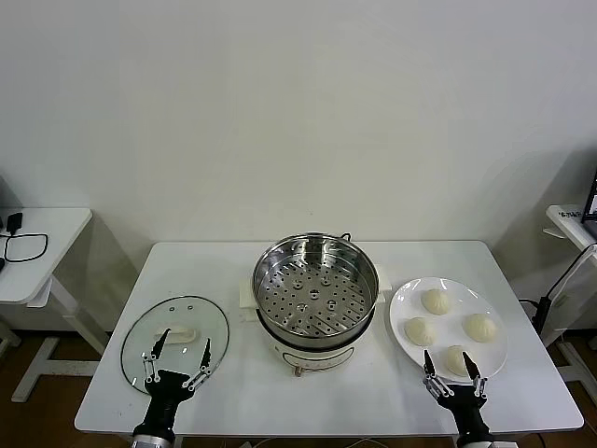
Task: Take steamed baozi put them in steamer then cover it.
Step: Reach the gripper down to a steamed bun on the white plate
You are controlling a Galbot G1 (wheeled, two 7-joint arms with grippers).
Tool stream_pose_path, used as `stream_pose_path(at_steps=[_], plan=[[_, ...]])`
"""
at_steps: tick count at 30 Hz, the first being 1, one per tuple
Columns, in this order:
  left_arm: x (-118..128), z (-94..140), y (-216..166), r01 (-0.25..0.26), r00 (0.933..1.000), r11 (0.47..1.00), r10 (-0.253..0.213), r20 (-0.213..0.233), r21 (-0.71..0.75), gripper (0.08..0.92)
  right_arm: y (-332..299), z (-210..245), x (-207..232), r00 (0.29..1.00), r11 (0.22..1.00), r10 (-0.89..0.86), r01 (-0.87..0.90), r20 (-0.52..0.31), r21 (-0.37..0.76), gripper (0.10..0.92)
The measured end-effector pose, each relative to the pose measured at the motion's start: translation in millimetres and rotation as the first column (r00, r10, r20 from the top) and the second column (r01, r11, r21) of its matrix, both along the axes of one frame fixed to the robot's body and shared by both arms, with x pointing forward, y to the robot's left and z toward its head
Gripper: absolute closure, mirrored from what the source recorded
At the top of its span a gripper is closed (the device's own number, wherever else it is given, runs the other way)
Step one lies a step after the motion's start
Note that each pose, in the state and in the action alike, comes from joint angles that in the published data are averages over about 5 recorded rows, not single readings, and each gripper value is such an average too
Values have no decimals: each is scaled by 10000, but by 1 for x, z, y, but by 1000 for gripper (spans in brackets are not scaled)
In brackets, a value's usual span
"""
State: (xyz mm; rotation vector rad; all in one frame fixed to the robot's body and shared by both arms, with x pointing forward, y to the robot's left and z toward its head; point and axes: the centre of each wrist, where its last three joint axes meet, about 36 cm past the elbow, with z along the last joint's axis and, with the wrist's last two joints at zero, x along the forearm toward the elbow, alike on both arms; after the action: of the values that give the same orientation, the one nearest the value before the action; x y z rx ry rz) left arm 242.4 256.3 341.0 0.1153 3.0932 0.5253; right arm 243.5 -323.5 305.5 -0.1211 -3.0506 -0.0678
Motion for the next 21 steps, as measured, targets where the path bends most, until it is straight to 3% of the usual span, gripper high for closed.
stream_pose_path(at_steps=[9,21], plan=[[-2,8,-5,90,9999,9999,-89,71,-118,177,-23,20,48,9997,9990,-204,210,160,-382,200],[-4,28,-22,397,9988,9981,-382,317,-479,177,-83,59,190,9983,9940,551,-568,-214,-934,200]])
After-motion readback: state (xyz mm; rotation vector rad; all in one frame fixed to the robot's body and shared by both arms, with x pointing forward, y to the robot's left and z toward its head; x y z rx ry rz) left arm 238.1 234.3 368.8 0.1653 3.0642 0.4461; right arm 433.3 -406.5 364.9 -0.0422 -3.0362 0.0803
